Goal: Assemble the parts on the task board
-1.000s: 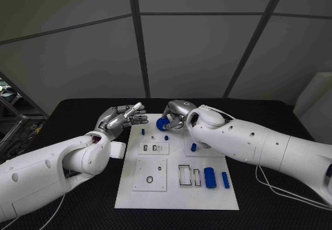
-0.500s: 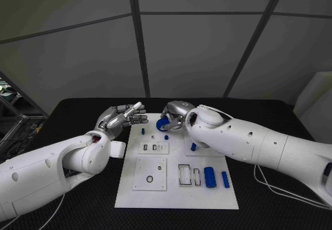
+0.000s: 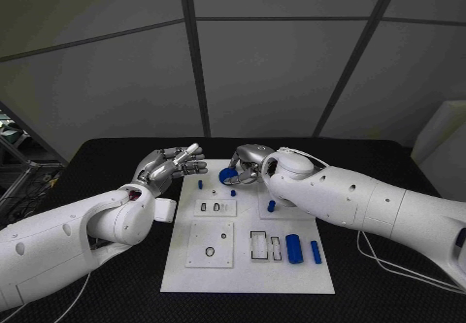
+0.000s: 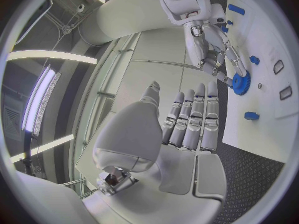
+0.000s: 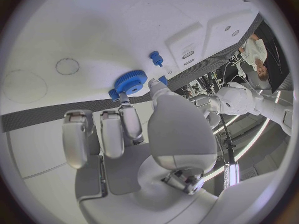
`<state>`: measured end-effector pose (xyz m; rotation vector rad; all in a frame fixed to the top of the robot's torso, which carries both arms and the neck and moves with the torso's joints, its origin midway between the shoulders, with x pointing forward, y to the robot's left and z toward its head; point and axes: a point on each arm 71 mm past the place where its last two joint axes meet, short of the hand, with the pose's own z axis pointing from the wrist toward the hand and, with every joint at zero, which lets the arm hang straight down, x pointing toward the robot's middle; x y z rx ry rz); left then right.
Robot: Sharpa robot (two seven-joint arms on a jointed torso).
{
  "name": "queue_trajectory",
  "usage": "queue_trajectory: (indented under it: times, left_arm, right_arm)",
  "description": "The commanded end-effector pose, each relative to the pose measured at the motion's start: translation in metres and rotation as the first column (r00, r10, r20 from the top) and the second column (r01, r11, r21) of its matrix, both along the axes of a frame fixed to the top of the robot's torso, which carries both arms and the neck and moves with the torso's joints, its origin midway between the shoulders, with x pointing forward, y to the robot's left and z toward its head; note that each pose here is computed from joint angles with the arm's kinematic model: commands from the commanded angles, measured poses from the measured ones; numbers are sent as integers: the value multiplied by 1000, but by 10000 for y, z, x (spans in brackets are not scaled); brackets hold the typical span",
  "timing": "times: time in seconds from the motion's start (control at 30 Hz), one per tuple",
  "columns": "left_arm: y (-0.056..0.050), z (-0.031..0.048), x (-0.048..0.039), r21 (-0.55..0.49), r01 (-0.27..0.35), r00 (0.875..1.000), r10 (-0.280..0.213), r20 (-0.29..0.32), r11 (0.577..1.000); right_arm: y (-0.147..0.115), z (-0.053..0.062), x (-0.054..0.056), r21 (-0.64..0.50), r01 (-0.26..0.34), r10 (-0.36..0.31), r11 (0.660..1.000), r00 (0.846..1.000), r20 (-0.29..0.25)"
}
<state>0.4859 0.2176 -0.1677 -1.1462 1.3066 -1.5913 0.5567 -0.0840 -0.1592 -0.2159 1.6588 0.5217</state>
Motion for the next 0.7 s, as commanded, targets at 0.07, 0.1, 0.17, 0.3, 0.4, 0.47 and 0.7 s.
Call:
queue_trajectory:
  times: [0.07,0.1,0.17,0.3,0.4,0.47,0.7]
  left_arm:
    - [-8,16,1,-5,9,1000,-9,5,1000]
    - [-7,16,2,-5,9,1000,-9,5,1000]
    - [0,16,2,-4,8,1000,-8,5,1000]
    - [8,15,4,-3,6,1000,-6,5,1000]
    - [14,15,3,-3,4,1000,-4,6,1000]
    - [20,15,3,-2,3,1000,-3,6,1000]
    - [56,13,5,1,-4,1000,4,5,1000]
  right_arm:
    - [-45,10,11,5,25,-25,1000,1000,1]
    - [-56,16,10,10,27,-27,1000,1000,6]
    - [-83,36,-2,25,29,-29,999,999,23]
    - [-139,74,-31,54,25,-27,998,998,52]
    - [-216,122,-57,103,20,-29,995,996,88]
    - [-289,164,-75,152,17,-35,988,992,118]
    - [-865,237,-124,304,34,-73,952,990,117]
